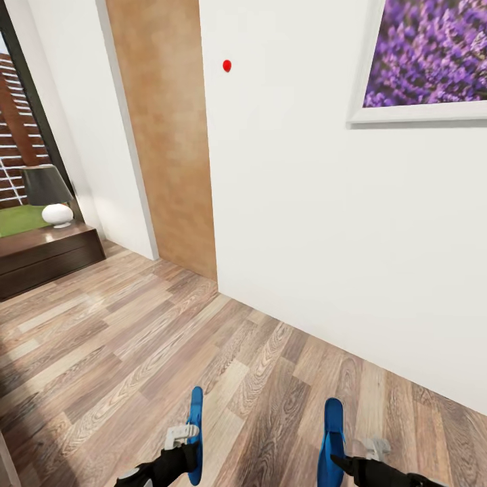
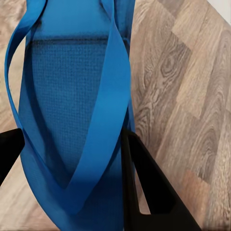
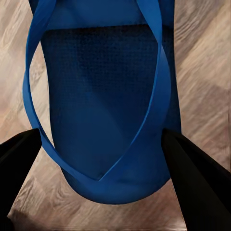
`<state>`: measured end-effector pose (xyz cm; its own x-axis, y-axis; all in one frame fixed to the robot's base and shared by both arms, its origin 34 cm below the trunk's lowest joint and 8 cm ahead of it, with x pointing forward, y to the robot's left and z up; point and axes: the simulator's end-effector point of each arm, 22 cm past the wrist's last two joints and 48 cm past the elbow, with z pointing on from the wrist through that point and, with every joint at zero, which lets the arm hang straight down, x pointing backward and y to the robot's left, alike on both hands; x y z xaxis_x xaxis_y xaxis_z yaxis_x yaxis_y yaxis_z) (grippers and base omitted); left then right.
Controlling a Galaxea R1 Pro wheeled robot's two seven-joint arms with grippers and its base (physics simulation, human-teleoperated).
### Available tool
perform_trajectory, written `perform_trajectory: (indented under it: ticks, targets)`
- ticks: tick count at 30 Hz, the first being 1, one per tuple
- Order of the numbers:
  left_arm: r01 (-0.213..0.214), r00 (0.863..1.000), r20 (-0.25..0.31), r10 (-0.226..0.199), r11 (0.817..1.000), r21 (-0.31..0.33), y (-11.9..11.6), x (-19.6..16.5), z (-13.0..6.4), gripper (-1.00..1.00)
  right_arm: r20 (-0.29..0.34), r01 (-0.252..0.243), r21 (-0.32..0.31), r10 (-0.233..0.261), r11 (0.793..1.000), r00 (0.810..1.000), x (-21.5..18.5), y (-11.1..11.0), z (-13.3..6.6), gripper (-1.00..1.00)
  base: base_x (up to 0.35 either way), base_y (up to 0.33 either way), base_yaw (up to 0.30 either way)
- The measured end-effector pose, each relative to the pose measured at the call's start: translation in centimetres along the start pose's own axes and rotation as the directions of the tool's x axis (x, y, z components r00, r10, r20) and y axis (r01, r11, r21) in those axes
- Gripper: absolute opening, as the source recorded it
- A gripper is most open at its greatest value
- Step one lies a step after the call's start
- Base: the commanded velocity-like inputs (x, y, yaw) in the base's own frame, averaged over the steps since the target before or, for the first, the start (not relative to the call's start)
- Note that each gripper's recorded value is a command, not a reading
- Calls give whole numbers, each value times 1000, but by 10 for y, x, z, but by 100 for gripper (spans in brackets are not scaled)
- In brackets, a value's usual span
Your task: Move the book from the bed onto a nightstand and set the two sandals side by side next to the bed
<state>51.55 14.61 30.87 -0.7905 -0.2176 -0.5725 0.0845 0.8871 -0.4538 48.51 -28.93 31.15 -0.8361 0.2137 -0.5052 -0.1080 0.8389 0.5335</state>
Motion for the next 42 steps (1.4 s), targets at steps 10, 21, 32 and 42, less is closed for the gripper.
perform_trajectory:
  ticks: [10, 21, 32, 42]
  targets:
    - [-9, 999, 36, 9, 1000, -3, 1, -5, 0, -100, -71, -9, 29, 11, 1000, 997, 31, -6, -1, -100, 44, 0, 0]
    - [-6, 999, 31, 6, 1000, -6, 2, -2, -1, -100, -80, -32, 36, 35, 999, 996, 40, -9, -3, -100, 312, 0, 29]
    - [-6, 1000, 31, 6, 1000, -5, 2, -2, -1, -100, -80, -32, 36, 35, 999, 996, 40, -8, -3, -100, 327, 0, 265]
    - [-5, 1000, 30, 5, 1000, -5, 2, -2, 0, -100, -80, -33, 36, 36, 999, 996, 40, -9, -3, -100, 128, 0, 75]
